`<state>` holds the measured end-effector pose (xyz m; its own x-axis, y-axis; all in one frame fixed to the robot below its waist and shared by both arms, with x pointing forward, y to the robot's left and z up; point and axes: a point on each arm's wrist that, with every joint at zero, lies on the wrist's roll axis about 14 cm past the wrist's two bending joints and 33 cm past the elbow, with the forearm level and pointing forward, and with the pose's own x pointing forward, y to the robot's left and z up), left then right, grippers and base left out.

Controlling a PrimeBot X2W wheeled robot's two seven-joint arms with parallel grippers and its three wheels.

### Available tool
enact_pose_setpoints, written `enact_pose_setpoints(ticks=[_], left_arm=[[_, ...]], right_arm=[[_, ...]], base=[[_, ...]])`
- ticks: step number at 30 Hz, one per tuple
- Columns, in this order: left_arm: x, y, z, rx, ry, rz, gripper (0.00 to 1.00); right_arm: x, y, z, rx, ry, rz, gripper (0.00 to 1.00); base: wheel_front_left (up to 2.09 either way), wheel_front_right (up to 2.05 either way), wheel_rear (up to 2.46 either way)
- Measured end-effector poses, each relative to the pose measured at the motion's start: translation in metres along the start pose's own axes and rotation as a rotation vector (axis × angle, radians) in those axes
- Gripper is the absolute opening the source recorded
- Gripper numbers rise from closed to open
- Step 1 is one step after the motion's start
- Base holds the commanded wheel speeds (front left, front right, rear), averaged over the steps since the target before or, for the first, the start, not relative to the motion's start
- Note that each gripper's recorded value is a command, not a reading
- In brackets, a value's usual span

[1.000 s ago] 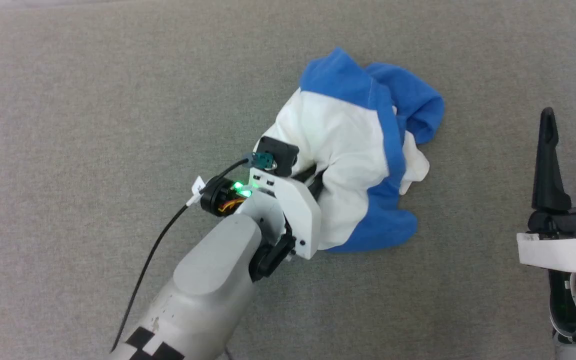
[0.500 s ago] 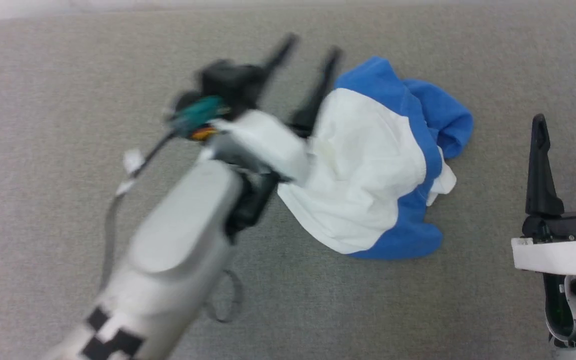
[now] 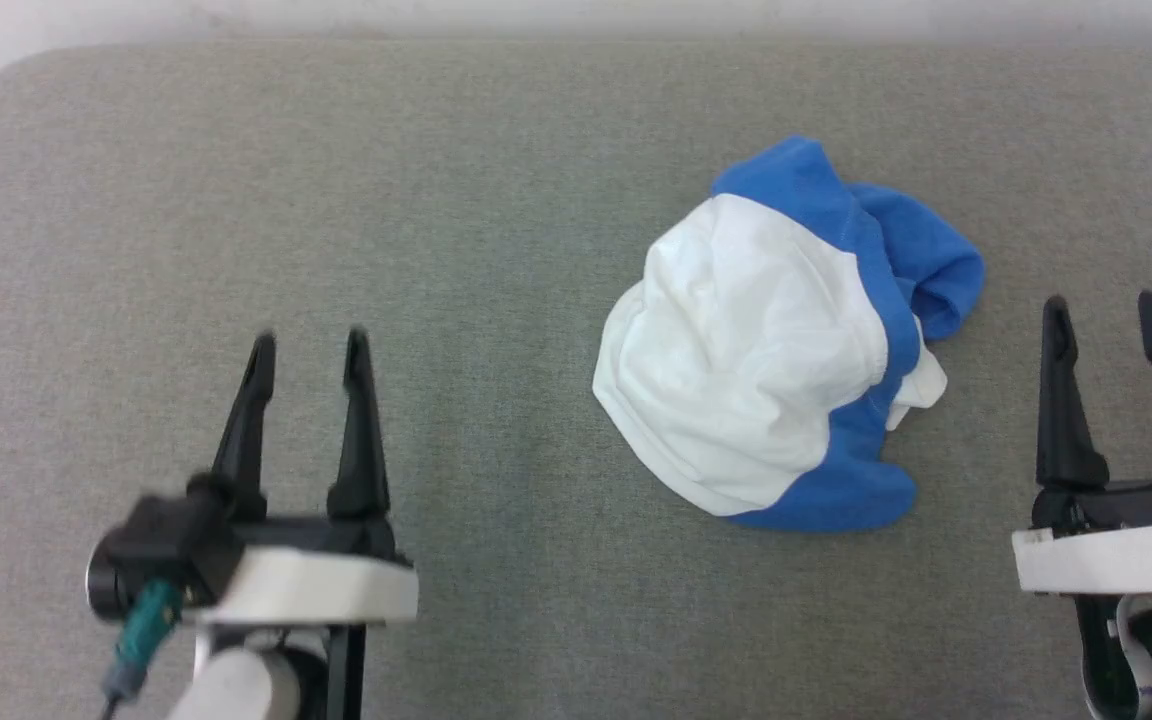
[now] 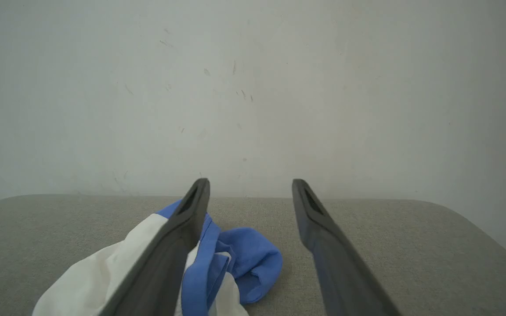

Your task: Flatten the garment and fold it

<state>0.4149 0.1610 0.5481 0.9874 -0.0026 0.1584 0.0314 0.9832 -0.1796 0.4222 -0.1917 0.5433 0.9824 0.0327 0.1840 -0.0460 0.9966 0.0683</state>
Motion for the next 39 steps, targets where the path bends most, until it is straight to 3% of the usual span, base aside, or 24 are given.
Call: enact_pose_setpoints(ticks=[5, 11, 17, 25, 35, 37, 38, 39], left_arm=[[-0.031, 0.009, -0.013, 0.051, 0.041, 0.068, 1.00], [-0.036, 0.010, -0.012, 0.033, 0.028, 0.089, 1.00], [-0.026, 0.014, -0.017, 0.018, 0.023, 0.108, 1.00], [-0.019, 0.020, -0.041, 0.013, 0.076, 0.132, 1.00], [-0.019, 0.036, -0.053, 0.037, 0.110, 0.178, 1.00], [-0.020, 0.038, -0.055, 0.034, 0.117, 0.187, 1.00], [-0.019, 0.039, -0.055, 0.035, 0.118, 0.190, 1.00], [-0.019, 0.040, -0.056, 0.037, 0.118, 0.196, 1.00]], right_arm=[[-0.006, 0.007, -0.019, 0.040, 0.065, 0.014, 1.00], [0.000, 0.020, -0.034, 0.059, 0.125, 0.052, 1.00], [0.045, 0.039, -0.033, 0.075, 0.193, 0.174, 1.00], [0.094, 0.045, -0.090, 0.004, 0.601, 0.310, 1.00], [0.093, 0.055, -0.158, 0.018, 0.867, 0.351, 1.00], [0.092, 0.061, -0.166, 0.041, 0.891, 0.361, 0.07], [0.092, 0.064, -0.168, 0.049, 0.893, 0.366, 0.00], [0.093, 0.066, -0.169, 0.053, 0.890, 0.370, 0.00]], base=[[0.00, 0.00, 0.00], [0.00, 0.00, 0.00], [0.00, 0.00, 0.00], [0.00, 0.00, 0.00], [0.00, 0.00, 0.00], [0.00, 0.00, 0.00], [0.00, 0.00, 0.00], [0.00, 0.00, 0.00]])
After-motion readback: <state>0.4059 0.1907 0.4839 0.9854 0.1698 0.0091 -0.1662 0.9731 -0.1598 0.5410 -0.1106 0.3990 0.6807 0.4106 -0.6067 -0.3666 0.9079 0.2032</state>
